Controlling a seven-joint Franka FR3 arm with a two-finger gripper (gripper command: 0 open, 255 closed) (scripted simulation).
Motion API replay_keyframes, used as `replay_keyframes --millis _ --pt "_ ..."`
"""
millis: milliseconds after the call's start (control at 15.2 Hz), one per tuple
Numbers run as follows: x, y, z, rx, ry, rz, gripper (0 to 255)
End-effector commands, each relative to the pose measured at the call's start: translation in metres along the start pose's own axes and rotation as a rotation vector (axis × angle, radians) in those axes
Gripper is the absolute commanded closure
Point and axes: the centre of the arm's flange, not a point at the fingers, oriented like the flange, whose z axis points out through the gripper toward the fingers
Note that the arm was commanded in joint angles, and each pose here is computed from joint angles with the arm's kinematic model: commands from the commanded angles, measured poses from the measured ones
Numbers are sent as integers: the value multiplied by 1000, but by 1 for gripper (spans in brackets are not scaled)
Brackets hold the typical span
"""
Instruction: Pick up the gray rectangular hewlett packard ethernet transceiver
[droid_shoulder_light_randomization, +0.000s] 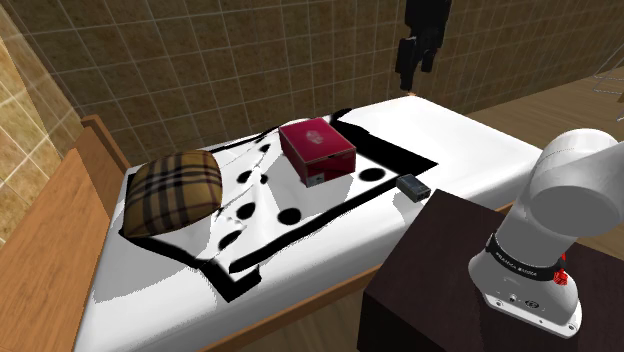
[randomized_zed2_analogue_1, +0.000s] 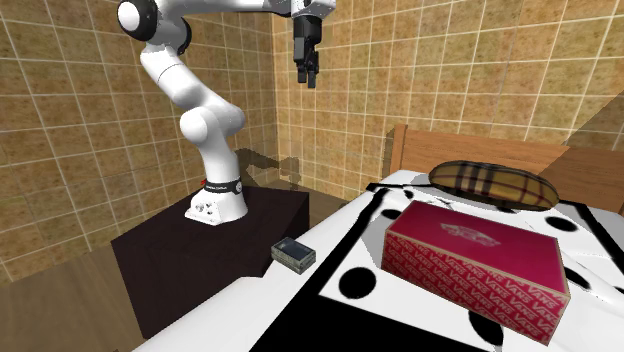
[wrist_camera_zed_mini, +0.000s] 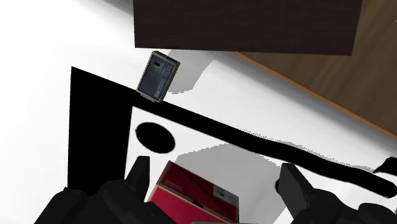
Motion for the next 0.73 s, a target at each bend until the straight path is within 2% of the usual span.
replay_keyframes --millis 0,660 --pt "0 0 0 0 0 0 0" --pt "10 48 125 36 -8 124 0"
